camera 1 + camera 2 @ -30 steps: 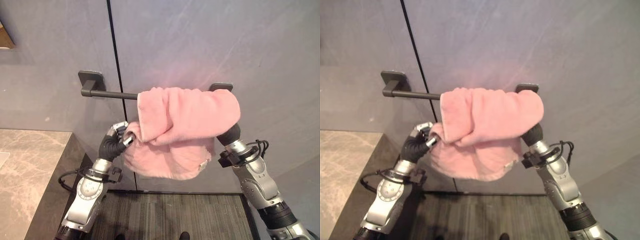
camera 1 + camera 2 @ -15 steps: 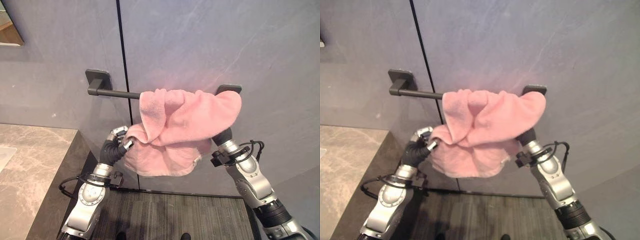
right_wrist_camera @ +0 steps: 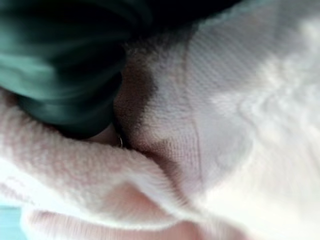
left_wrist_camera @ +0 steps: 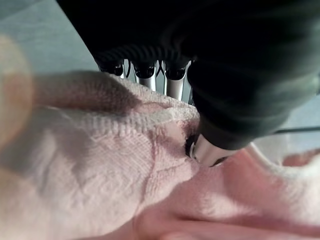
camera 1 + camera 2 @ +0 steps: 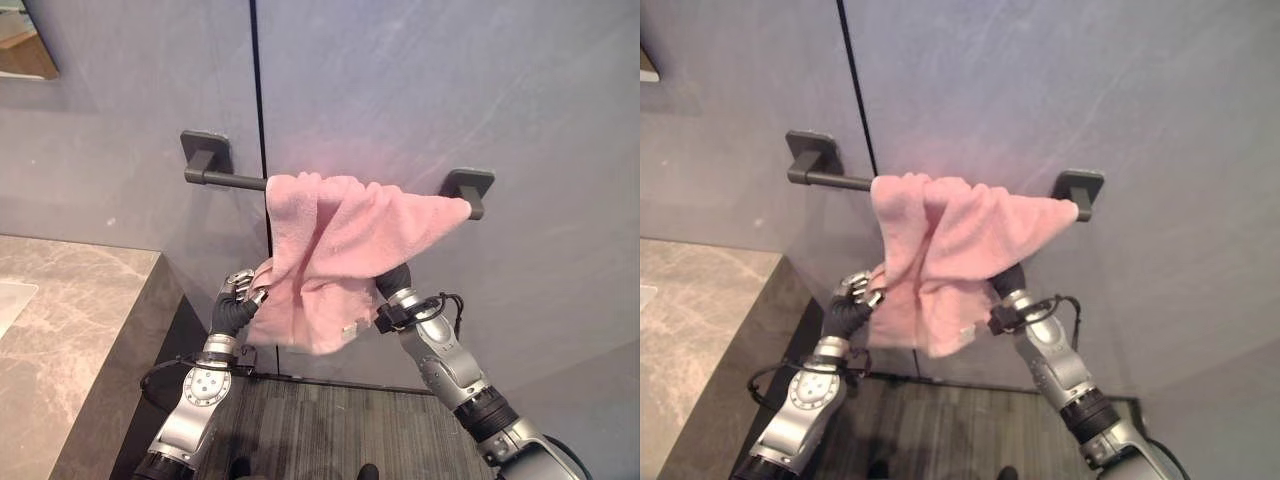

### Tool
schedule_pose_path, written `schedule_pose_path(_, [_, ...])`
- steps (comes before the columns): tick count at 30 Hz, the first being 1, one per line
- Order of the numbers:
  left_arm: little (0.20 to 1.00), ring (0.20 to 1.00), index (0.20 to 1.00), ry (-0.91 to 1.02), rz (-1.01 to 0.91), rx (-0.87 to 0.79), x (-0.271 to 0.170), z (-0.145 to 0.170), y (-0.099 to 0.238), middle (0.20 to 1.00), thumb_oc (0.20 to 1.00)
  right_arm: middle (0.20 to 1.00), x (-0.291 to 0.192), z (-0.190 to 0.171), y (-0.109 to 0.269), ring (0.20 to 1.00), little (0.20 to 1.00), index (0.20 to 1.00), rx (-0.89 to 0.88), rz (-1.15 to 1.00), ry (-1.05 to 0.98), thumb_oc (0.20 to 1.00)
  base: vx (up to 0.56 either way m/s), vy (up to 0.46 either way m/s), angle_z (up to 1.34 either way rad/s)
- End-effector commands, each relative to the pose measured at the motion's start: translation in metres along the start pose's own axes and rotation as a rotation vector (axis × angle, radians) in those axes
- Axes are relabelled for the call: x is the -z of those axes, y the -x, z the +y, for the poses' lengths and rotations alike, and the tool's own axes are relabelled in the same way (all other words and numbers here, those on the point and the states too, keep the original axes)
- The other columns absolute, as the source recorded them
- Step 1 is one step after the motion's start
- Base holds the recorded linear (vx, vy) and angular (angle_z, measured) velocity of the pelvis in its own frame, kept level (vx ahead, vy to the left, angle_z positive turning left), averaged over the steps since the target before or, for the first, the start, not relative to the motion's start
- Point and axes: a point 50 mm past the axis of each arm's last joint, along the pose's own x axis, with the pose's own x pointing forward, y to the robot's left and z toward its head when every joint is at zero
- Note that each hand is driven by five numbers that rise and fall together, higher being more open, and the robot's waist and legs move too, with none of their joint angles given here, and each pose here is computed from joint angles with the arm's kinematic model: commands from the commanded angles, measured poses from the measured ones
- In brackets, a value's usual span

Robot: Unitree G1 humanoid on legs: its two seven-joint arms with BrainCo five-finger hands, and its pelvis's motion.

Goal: Put brush and paste in cup on sink, flatten towel.

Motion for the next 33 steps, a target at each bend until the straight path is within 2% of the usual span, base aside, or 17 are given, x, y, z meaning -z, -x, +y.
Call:
schedule_pose_path(1, [0.200, 0.200, 0.200, -0.021, -0.207, -0.029, -0.039, 0.007, -0.021, 0.200, 0.200, 0.200, -0.053, 0.016, -0.023, 0.200, 0.200, 0.200, -0.065, -0.242, 0.016, 0.200, 0.01, 0.012, 0.08])
schedule_pose_path(3, [0.200, 0.200, 0.200, 0.001, -0.326, -0.030, -0.064, 0.008, -0.023, 0.200, 0.200, 0.200, -0.074, 0.019, -0.022, 0.200, 0.200, 0.200, -0.081, -0.334, 0.089, 0.200, 0.00, 0.011, 0.14])
schedule_pose_path(4, [0.200, 0.200, 0.200, 0.001, -0.326, -0.030, -0.064, 0.008, -0.022, 0.200, 0.200, 0.200, -0.074, 0.019, -0.022, 0.200, 0.200, 0.200, -0.081, -0.333, 0.089, 0.200, 0.00, 0.005, 0.16])
schedule_pose_path(5, [0.200, 0.200, 0.200, 0.015, -0.359, -0.028, -0.070, 0.008, -0.023, 0.200, 0.200, 0.200, -0.077, 0.021, -0.020, 0.200, 0.200, 0.200, -0.093, -0.355, 0.063, 0.200, 0.02, 0.003, 0.11])
schedule_pose_path(6, [0.200, 0.200, 0.200, 0.094, -0.458, -0.036, -0.091, 0.007, -0.019, 0.200, 0.200, 0.200, -0.097, 0.030, -0.013, 0.200, 0.200, 0.200, -0.142, -0.465, -0.009, 0.200, 0.00, 0.000, 0.00])
schedule_pose_path(8, [0.200, 0.200, 0.200, 0.150, -0.487, -0.043, -0.098, 0.008, -0.016, 0.200, 0.200, 0.200, -0.100, 0.029, -0.009, 0.200, 0.200, 0.200, -0.134, -0.490, -0.044, 0.200, 0.00, 0.000, 0.00])
schedule_pose_path(11, [0.200, 0.200, 0.200, 0.184, -0.422, -0.062, -0.084, 0.009, -0.014, 0.200, 0.200, 0.200, -0.086, 0.026, -0.010, 0.200, 0.200, 0.200, -0.112, -0.428, -0.046, 0.200, 0.00, 0.000, 0.00])
schedule_pose_path(13, [0.200, 0.200, 0.200, 0.208, -0.313, -0.094, -0.063, 0.007, -0.015, 0.200, 0.200, 0.200, -0.064, 0.021, -0.014, 0.200, 0.200, 0.200, -0.060, -0.322, -0.047, 0.200, 0.00, 0.000, 0.00])
schedule_pose_path(14, [0.200, 0.200, 0.200, 0.192, -0.341, -0.095, -0.068, 0.009, -0.015, 0.200, 0.200, 0.200, -0.063, 0.019, -0.015, 0.200, 0.200, 0.200, -0.053, -0.309, -0.020, 0.200, 0.00, 0.000, 0.00])
schedule_pose_path(20, [0.200, 0.200, 0.200, 0.157, -0.310, -0.169, -0.059, 0.020, -0.006, 0.200, 0.200, 0.200, -0.066, 0.024, -0.013, 0.200, 0.200, 0.200, -0.102, -0.317, -0.069, 0.200, 0.01, -0.002, 0.01])
schedule_pose_path(22, [0.200, 0.200, 0.200, 0.158, -0.354, -0.202, -0.067, 0.025, -0.003, 0.200, 0.200, 0.200, -0.069, 0.025, -0.014, 0.200, 0.200, 0.200, -0.098, -0.333, -0.119, 0.200, 0.00, -0.003, 0.08])
schedule_pose_path(24, [0.200, 0.200, 0.200, 0.170, -0.381, -0.249, -0.070, 0.026, -0.002, 0.200, 0.200, 0.200, -0.082, 0.038, -0.011, 0.200, 0.200, 0.200, -0.174, -0.388, -0.171, 0.200, 0.02, -0.004, 0.05])
schedule_pose_path(27, [0.200, 0.200, 0.200, 0.166, -0.446, -0.276, -0.082, 0.030, 0.001, 0.200, 0.200, 0.200, -0.090, 0.042, -0.011, 0.200, 0.200, 0.200, -0.193, -0.428, -0.155, 0.200, 0.01, 0.004, 0.02])
schedule_pose_path(29, [0.200, 0.200, 0.200, 0.147, -0.418, -0.293, -0.075, 0.031, 0.000, 0.200, 0.200, 0.200, -0.087, 0.043, -0.014, 0.200, 0.200, 0.200, -0.182, -0.413, -0.129, 0.200, 0.01, 0.018, 0.07])
schedule_pose_path(30, [0.200, 0.200, 0.200, 0.167, -0.357, -0.304, -0.063, 0.031, -0.001, 0.200, 0.200, 0.200, -0.084, 0.043, -0.015, 0.200, 0.200, 0.200, -0.170, -0.397, -0.133, 0.200, 0.01, 0.017, 0.03])
schedule_pose_path(33, [0.200, 0.200, 0.200, 0.268, -0.348, -0.300, -0.064, 0.028, -0.006, 0.200, 0.200, 0.200, -0.086, 0.046, -0.014, 0.200, 0.200, 0.200, -0.170, -0.412, -0.145, 0.200, 0.00, 0.006, 0.01])
